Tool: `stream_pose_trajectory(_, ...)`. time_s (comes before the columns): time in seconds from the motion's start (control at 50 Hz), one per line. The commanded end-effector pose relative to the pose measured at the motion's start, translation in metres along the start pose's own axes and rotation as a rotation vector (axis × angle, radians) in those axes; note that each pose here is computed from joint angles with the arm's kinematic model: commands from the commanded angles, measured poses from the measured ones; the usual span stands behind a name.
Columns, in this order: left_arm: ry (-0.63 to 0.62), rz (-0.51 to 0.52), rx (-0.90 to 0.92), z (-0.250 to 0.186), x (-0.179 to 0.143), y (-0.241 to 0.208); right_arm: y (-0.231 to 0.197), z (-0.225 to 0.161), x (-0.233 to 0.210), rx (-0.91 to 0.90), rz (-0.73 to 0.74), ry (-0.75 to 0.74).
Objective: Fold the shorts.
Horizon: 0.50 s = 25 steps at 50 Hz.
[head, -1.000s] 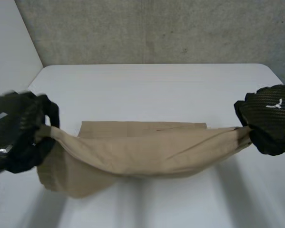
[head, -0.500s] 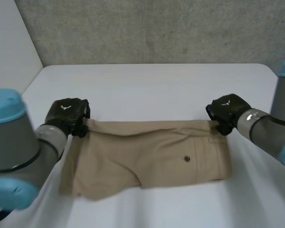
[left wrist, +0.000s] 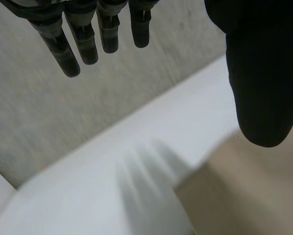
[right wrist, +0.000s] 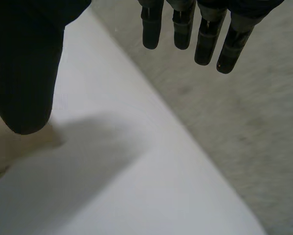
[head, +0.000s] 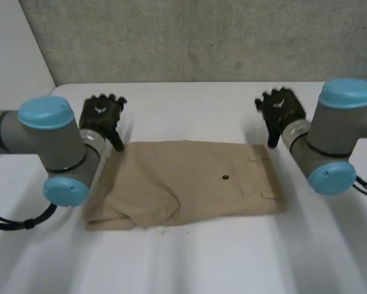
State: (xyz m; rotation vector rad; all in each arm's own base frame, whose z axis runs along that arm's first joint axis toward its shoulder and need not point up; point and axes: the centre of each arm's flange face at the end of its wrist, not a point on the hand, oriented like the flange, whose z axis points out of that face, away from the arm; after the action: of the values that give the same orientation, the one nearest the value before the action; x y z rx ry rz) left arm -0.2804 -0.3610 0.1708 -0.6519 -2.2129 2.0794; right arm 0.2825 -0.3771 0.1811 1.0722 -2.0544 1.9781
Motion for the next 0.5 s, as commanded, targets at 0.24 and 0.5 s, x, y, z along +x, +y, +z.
stream_pose_trajectory(0.24,-0.011,-0.05,0.076,-0.116,-0.022,-0.063,-0.038,-0.122,0.02,-0.059,0.216,-0.011)
stream_pose_trajectory(0.5,0.043,-0.136,-0.05,-0.159,-0.009,-0.024,0.024,-0.144,-0.026,-0.171,0.245,-0.178)
